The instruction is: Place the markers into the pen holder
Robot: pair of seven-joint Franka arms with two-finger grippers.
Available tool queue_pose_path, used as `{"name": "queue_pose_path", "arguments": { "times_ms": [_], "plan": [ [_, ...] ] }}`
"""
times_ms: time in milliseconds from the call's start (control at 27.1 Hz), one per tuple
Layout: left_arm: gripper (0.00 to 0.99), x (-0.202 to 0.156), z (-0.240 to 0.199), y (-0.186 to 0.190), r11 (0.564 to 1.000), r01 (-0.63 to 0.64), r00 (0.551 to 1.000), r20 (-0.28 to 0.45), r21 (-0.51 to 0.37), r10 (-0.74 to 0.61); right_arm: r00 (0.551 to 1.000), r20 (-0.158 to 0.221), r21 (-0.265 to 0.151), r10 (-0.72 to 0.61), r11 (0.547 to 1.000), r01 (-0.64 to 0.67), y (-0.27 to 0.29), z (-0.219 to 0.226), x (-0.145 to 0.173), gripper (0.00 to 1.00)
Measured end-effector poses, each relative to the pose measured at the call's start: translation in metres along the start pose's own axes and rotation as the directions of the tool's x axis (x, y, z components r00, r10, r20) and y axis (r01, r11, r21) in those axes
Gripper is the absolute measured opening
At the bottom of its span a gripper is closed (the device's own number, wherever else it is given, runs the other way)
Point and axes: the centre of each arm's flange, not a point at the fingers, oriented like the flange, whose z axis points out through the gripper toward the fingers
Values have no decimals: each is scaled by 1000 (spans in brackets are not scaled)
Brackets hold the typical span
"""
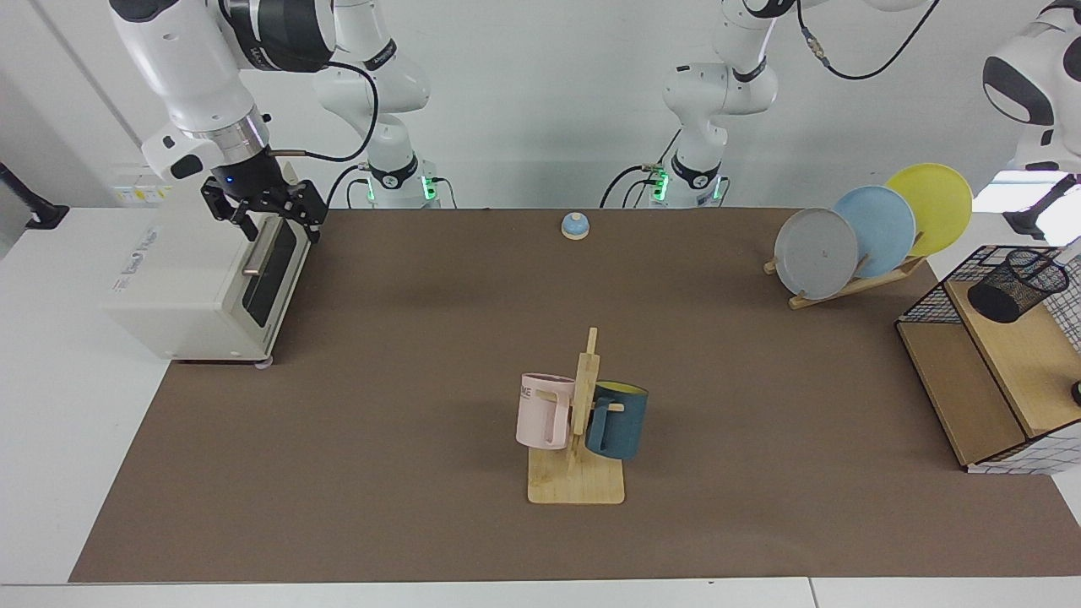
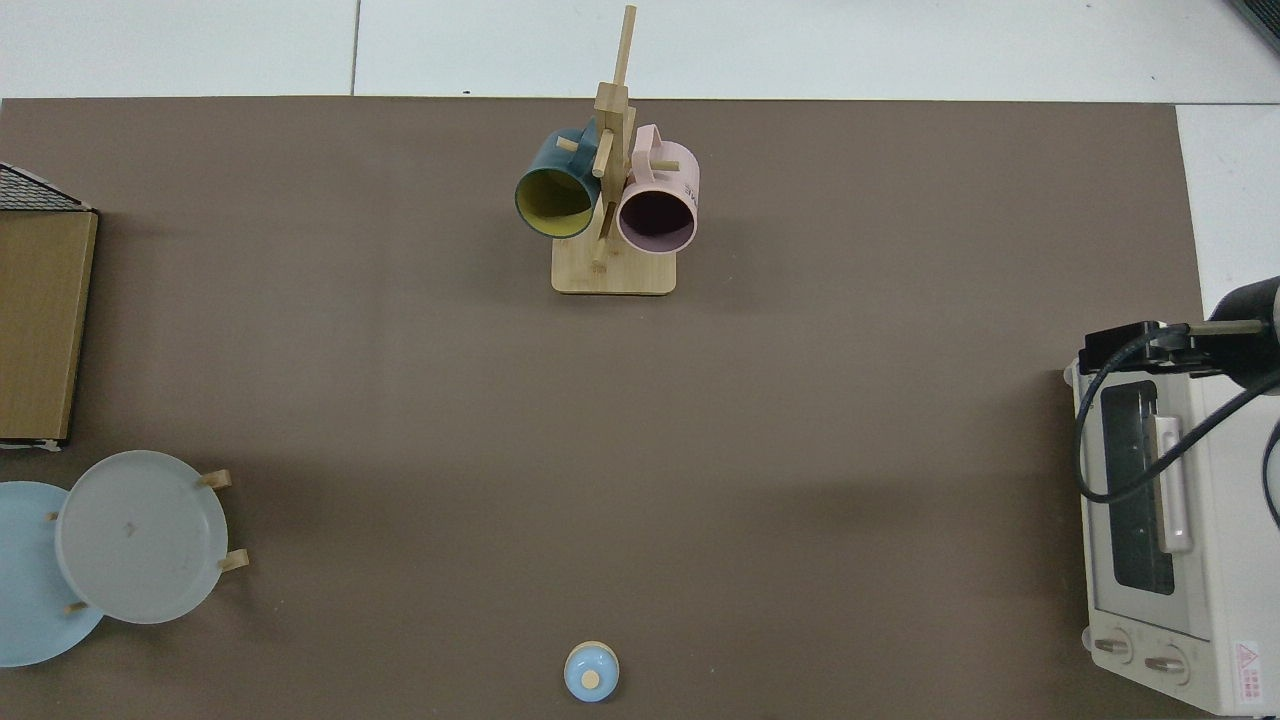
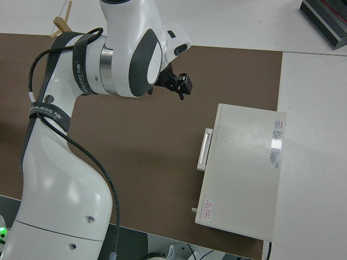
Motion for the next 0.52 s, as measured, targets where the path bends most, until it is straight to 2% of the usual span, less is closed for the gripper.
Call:
{"name": "queue_pose_path", "arguments": {
  "times_ms": [184, 516],
  "plan": [
    [172, 15, -1, -5, 1000, -27, 1000, 3, 1, 27, 999, -6, 0, -53, 999, 53, 2, 1, 0, 1000],
    [172, 38, 17, -9, 997, -65, 998, 4, -33, 65, 998, -5, 0, -59, 998, 59, 3, 2, 0, 1000]
  ]
}}
